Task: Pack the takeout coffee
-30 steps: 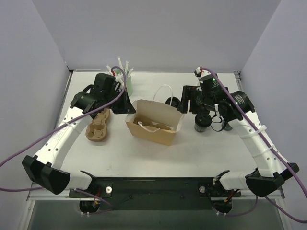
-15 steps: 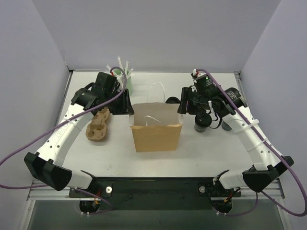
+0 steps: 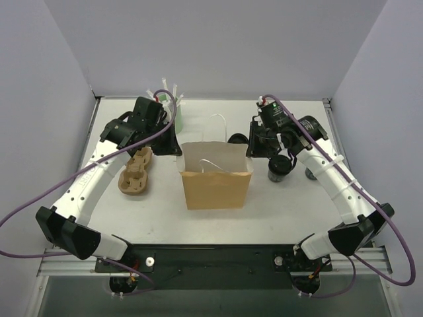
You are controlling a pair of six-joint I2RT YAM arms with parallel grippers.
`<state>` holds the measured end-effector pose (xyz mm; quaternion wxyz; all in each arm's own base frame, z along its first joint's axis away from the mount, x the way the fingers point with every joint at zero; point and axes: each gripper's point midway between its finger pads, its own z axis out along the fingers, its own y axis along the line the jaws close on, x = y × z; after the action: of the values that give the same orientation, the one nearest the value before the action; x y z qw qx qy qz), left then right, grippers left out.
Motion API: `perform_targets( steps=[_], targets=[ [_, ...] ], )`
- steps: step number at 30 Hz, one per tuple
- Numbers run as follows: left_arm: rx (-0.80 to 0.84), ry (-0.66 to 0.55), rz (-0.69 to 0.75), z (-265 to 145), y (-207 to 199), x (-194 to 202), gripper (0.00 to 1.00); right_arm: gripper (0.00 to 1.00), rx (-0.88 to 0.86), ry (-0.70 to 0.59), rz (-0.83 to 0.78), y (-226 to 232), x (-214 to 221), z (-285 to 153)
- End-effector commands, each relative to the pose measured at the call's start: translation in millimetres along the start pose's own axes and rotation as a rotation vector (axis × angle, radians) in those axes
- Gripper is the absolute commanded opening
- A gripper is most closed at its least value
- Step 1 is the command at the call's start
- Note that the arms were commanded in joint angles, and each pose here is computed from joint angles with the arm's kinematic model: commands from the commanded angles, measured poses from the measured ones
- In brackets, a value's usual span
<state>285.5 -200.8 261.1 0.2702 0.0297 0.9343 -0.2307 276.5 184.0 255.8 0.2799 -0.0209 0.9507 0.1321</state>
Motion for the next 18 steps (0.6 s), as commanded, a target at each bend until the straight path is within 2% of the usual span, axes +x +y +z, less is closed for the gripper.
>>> perform_targets(
  steps=[1, 6, 7, 9, 10, 11, 14, 15, 18],
  targets=[
    [0.103, -0.096, 0.066, -12.1, -24.2, -23.7, 0.00, 0.26, -0.043, -0.079, 0.012, 8.4, -22.0, -32.3],
    [0.152, -0.191, 0.146, -20.5, -24.5, -22.6, 0.00, 0.41, -0.090, -0.188, 0.051, 5.5, -37.9, -71.2],
    [0.193, -0.265, 0.180, -31.3, -32.2, -30.6, 0.00, 0.43, -0.083, -0.195, 0.057, 1.5, -37.8, -72.9],
    [0.238, -0.277, 0.227, -27.7, -32.5, -19.7, 0.00, 0.51, -0.058, -0.224, 0.049, -9.1, -38.4, -78.7],
    [0.293, -0.367, 0.263, -44.0, -43.4, -28.6, 0.00, 0.54, -0.042, -0.227, 0.054, -14.6, -36.9, -78.7],
    [0.311, -0.388, 0.272, -45.9, -44.5, -26.1, 0.00, 0.57, -0.018, -0.233, 0.058, -22.5, -33.4, -79.2],
    [0.372, -0.457, 0.315, -54.1, -47.3, -15.6, 0.00, 0.57, 0.074, -0.255, 0.068, -46.5, -23.7, -78.2],
    [0.407, -0.459, 0.340, -45.7, -46.7, -5.5, 0.00, 0.57, 0.095, -0.261, 0.069, -52.1, -21.4, -76.3],
    [0.460, -0.562, 0.407, -61.8, -50.2, 1.4, 0.00, 0.57, 0.117, -0.242, 0.072, -63.8, -7.4, -69.0]
  ],
)
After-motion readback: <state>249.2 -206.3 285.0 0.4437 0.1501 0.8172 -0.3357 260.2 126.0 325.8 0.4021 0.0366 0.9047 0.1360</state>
